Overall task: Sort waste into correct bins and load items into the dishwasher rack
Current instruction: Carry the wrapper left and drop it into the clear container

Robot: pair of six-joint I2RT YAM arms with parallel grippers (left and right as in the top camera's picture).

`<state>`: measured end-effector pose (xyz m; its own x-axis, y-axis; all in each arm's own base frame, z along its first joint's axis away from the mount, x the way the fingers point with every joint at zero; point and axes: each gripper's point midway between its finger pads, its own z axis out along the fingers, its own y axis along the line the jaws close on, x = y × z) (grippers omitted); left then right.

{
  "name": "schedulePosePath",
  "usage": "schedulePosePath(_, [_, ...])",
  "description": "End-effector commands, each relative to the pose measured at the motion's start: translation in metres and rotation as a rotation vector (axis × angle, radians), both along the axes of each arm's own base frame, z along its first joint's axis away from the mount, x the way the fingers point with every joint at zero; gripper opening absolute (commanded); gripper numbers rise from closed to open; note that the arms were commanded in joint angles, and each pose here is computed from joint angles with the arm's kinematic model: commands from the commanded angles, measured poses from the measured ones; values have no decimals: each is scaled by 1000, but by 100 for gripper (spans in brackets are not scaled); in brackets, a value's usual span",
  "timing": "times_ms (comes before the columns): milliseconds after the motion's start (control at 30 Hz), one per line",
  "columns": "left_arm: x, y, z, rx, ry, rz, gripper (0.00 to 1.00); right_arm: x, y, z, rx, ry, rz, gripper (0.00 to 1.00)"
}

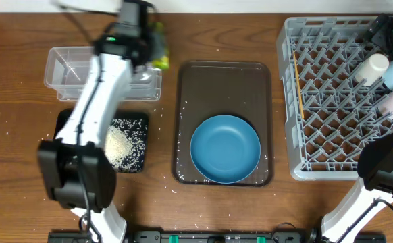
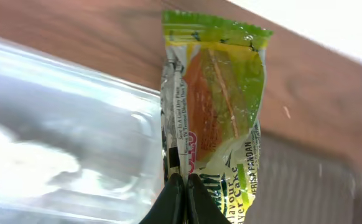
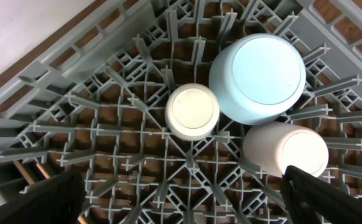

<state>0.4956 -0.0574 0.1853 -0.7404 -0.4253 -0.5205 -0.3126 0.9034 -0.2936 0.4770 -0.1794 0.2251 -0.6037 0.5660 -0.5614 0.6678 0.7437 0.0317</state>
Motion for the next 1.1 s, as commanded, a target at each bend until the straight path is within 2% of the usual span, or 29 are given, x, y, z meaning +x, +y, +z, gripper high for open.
schedulePosePath(0, [-1,41,-8,-111,37,273,6,1,0,5,-3,-15,-13,99])
schedulePosePath(133, [-10,77,-14,-144,76,402,7,1,0,5,-2,-15,-13,99])
schedulePosePath(167, [-11,84,-14,-144,80,417,15,1,0,5,-2,-15,-13,99])
schedulePosePath(233, [-15,94,-16,-143,90,439,46,1,0,5,-2,-15,-13,99])
schedulePosePath(267, [-16,97,-17,-143,95,446,54,1,0,5,-2,-15,-13,99])
schedulePosePath(300, [-18,100,-18,-142,104,454,57,1,0,5,-3,-15,-13,99])
schedulePosePath(500, [-33,106,-24,-134,166,472,57,1,0,5,-2,-15,-13,99])
schedulePosePath(700, [-61,103,-14,-105,228,435,56,1,0,5,-2,-15,-13,99])
schedulePosePath(900, [-108,94,2,-85,320,416,53,0,0,5,-2,-15,-14,99])
schedulePosePath(1067, [-151,80,-6,-66,370,374,53,0,0,5,-2,-15,-14,99])
